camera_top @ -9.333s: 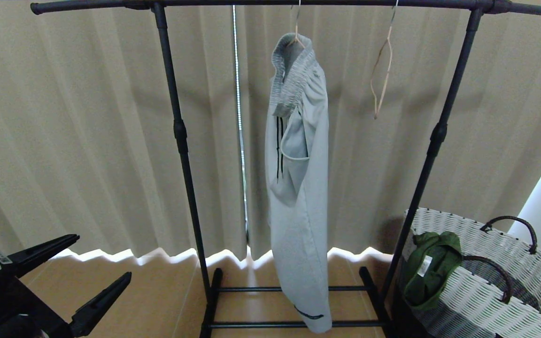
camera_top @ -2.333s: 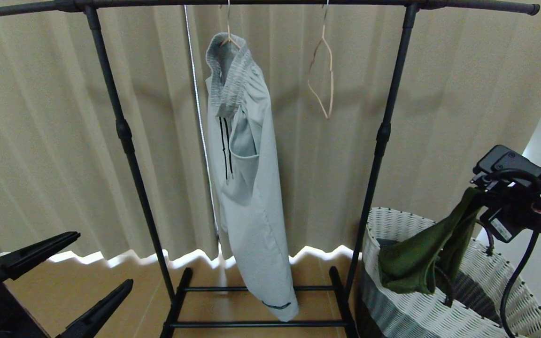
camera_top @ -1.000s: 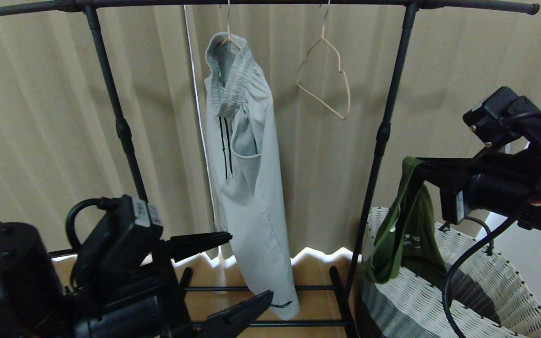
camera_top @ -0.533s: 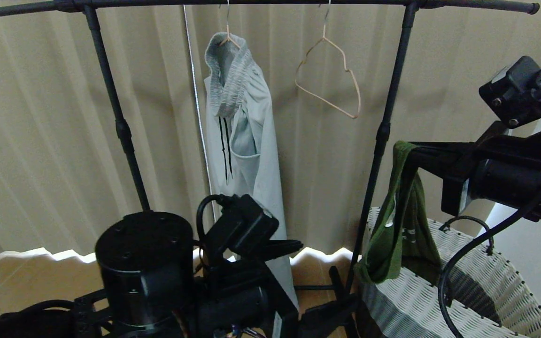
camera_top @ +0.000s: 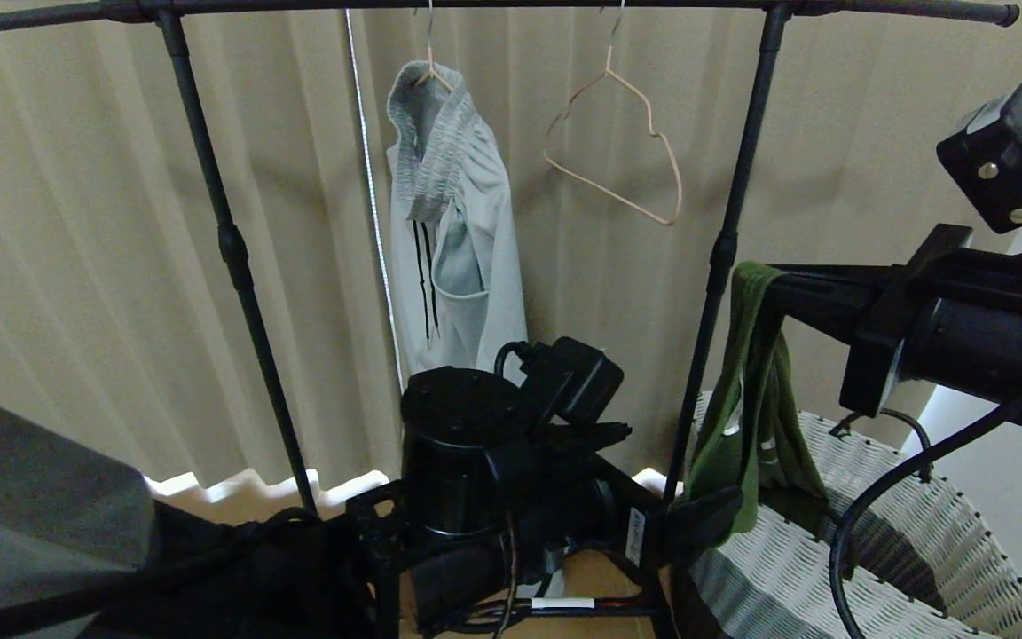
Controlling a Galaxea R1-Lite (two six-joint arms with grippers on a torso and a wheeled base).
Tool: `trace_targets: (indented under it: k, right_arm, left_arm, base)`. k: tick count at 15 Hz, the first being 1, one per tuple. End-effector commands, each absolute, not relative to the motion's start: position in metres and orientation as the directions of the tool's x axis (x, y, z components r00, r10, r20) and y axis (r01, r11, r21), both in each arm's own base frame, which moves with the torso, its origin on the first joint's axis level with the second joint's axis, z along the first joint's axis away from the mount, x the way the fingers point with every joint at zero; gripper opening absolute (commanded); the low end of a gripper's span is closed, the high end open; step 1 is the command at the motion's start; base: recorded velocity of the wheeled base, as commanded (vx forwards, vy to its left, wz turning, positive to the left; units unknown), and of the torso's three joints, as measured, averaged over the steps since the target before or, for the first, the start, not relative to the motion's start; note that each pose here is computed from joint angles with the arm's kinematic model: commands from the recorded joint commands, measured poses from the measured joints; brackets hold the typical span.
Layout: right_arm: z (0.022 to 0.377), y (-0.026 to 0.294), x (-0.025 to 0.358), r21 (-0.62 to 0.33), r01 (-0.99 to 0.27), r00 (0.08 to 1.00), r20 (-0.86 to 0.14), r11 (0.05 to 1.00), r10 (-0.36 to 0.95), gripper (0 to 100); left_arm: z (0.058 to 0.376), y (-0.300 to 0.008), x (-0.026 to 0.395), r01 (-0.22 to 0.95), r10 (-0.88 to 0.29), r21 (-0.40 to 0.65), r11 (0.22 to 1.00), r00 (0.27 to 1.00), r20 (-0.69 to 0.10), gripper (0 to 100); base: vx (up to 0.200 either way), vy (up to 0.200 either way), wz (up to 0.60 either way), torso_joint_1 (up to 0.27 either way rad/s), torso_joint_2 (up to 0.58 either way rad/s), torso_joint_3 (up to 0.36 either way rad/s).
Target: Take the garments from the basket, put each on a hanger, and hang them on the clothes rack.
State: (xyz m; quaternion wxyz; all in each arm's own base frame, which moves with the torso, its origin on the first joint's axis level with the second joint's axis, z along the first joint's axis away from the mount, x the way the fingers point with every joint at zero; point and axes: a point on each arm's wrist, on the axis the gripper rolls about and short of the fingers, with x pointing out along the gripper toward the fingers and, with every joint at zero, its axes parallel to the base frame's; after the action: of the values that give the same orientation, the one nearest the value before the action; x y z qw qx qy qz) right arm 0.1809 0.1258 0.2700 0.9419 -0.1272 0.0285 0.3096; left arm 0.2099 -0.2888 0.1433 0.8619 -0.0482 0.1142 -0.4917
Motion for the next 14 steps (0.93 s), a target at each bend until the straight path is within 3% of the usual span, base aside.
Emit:
trace_targets:
  k: [1, 6, 9, 13, 14]
  right_arm:
    - [0.272, 0.125, 0.177, -0.222, -0.594, 0.803, -0.122, 0.773, 0.583, 0]
    - [0.277, 0.129, 0.172, -0.22, -0.632, 0.773, -0.101, 0.744, 0.627, 0]
    - [0.279, 0.129, 0.172, -0.219, -0.637, 0.768, -0.092, 0.739, 0.634, 0]
    - [0.283, 0.128, 0.17, -0.221, -0.634, 0.769, -0.077, 0.741, 0.635, 0]
    - [0.283, 0.128, 0.17, -0.221, -0.634, 0.769, -0.077, 0.741, 0.635, 0]
  left_arm:
    - [0.123, -0.306, 0.224, 0.83, -0.853, -0.201, 0.52, 0.489, -0.183, 100]
    - [0.103, -0.317, 0.236, 0.797, -0.812, -0.173, 0.579, 0.543, -0.216, 100]
    - [0.098, -0.305, 0.248, 0.766, -0.772, -0.136, 0.628, 0.59, -0.238, 100]
    - [0.092, -0.295, 0.25, 0.757, -0.752, -0.111, 0.644, 0.601, -0.271, 100]
    - [0.088, -0.292, 0.248, 0.759, -0.748, -0.095, 0.644, 0.599, -0.284, 0]
  base:
    - [0.0, 0.0, 0.0, 0.0, 0.0, 0.0]
    - [0.0, 0.0, 0.0, 0.0, 0.0, 0.0]
    - [0.0, 0.0, 0.0, 0.0, 0.0, 0.0]
    - [0.0, 0.0, 0.0, 0.0, 0.0, 0.0]
    - [0.0, 0.0, 0.0, 0.0, 0.0, 0.0]
